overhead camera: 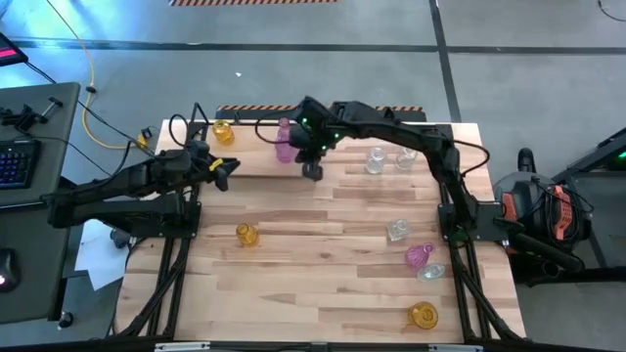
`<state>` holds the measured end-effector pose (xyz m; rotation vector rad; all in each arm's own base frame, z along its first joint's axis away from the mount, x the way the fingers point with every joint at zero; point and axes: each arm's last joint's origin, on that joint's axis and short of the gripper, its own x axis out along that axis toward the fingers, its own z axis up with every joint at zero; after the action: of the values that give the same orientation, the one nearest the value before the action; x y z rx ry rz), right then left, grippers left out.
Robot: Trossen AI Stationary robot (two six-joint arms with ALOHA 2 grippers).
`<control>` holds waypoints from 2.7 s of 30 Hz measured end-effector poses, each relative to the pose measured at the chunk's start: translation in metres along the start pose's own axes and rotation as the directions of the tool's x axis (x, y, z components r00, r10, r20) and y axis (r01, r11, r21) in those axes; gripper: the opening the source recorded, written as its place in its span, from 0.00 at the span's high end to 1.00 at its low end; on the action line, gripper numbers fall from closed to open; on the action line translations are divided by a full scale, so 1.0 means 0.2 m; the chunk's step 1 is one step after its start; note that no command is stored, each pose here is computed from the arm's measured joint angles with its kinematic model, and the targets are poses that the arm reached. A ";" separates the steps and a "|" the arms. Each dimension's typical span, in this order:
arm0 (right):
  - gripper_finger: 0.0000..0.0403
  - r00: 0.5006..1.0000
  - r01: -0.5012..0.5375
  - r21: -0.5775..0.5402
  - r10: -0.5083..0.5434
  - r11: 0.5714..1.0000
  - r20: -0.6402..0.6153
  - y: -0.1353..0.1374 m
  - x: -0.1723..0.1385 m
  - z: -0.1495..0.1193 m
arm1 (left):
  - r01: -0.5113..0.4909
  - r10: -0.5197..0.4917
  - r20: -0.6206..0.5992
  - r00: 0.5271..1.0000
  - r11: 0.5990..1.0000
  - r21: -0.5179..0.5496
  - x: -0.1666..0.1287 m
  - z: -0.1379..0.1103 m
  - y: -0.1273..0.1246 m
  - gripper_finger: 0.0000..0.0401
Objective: Sort vases onto shelf
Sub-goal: Put the transparent vase on the shelf aligned with the other transparent vase
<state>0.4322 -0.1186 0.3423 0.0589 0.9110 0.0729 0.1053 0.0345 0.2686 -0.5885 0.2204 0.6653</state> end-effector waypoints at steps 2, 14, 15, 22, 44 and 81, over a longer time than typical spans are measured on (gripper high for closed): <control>1.00 1.000 -0.023 -0.041 0.023 0.999 -0.009 -0.01 0.00 -0.01 | -0.022 0.022 -0.013 1.000 1.000 -0.007 0.02 -0.01 0.00 0.78; 1.00 0.999 -0.045 -0.265 0.038 0.963 -0.031 -0.02 0.00 -0.03 | -0.087 0.082 -0.055 0.995 0.993 -0.086 0.24 -0.03 -0.08 0.78; 1.00 0.999 -0.043 -0.271 0.037 0.962 -0.026 -0.02 0.00 -0.02 | -0.084 0.079 -0.052 0.995 0.993 -0.088 0.26 -0.03 -0.08 0.78; 1.00 0.998 0.000 -0.338 0.022 0.941 0.061 -0.03 0.00 0.02 | -0.084 0.080 -0.045 0.996 0.992 -0.094 0.35 -0.04 -0.11 0.78; 1.00 0.636 -0.101 -0.259 0.263 0.960 0.725 -0.37 -0.47 0.27 | -0.003 0.003 -0.030 1.000 1.000 -0.018 0.39 -0.03 -0.14 0.78; 1.00 0.576 -0.099 -0.034 0.086 0.994 0.813 -0.54 -1.04 0.09 | 0.256 0.087 -0.349 0.933 0.522 0.814 0.92 -0.05 -0.40 0.78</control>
<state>0.3228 -0.2455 0.5082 0.1421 -0.0420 0.1235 0.2974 0.0723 0.2268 0.2726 0.8089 0.2651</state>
